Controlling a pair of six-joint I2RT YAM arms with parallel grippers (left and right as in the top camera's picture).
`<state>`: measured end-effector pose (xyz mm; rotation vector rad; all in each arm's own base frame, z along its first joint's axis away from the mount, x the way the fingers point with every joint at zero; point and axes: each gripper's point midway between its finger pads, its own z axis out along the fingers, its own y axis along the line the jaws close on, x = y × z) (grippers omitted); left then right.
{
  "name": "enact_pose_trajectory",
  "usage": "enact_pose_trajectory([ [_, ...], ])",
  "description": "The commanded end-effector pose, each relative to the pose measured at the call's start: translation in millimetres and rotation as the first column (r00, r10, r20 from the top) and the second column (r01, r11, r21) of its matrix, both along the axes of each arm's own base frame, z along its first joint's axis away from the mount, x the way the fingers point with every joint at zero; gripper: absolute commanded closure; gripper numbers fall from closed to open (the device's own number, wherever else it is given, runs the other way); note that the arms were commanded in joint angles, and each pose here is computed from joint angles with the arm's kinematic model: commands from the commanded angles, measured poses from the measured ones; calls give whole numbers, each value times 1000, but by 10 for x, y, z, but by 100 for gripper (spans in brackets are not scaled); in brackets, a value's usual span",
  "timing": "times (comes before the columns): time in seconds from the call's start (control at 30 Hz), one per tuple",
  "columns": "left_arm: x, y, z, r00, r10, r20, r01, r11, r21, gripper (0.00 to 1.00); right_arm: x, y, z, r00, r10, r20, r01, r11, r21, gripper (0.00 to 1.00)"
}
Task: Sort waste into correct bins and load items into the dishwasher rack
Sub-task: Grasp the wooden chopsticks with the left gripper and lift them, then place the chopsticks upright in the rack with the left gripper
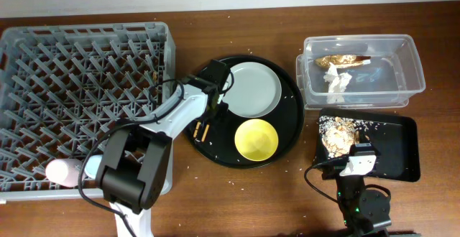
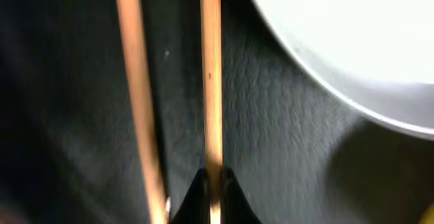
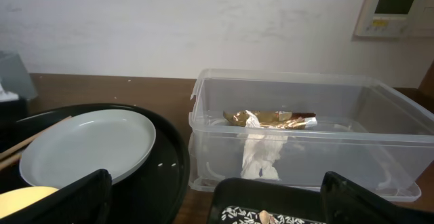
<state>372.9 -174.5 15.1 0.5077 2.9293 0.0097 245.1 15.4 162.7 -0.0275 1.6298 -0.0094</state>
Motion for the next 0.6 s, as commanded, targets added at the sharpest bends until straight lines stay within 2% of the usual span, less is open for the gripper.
enact_pose_trajectory([
  [0.0,385,-38,1036,979,49,199,-27,993,-111,100,2,-10,-36,1000,-3,-5,3,1000,-7,2],
  [0.07,401,169,1464,968,99,233,-70,989,-129,100,2,-10,-36,1000,-3,-5,3,1000,-7,1],
  [0.13,335,634,1629,940,266,212,-246,962,-114,100,2,-10,-36,1000,-3,-5,3,1000,-7,2],
  [0.2,235,1153,1563,885,442,145,-435,897,-78,100,2,-10,-36,1000,-3,-5,3,1000,-7,2],
  [0.27,190,1440,1363,855,511,90,-506,859,-81,100,2,-10,-36,1000,-3,-5,3,1000,-7,2],
  [0.4,-23,1463,754,870,492,6,-491,869,-60,100,2,-10,-36,1000,-3,-5,3,1000,-7,2],
  [0.47,-2,1377,775,904,428,2,-426,900,-96,98,2,-10,-36,1000,-3,-5,3,1000,-7,2],
  [0.5,9,1248,918,927,375,-9,-371,914,-162,87,2,-10,-36,1000,-3,-5,3,1000,-7,2],
  [0.57,81,1175,1285,937,344,59,-324,920,-220,77,2,-10,-36,1000,-3,-5,3,1000,-7,2],
])
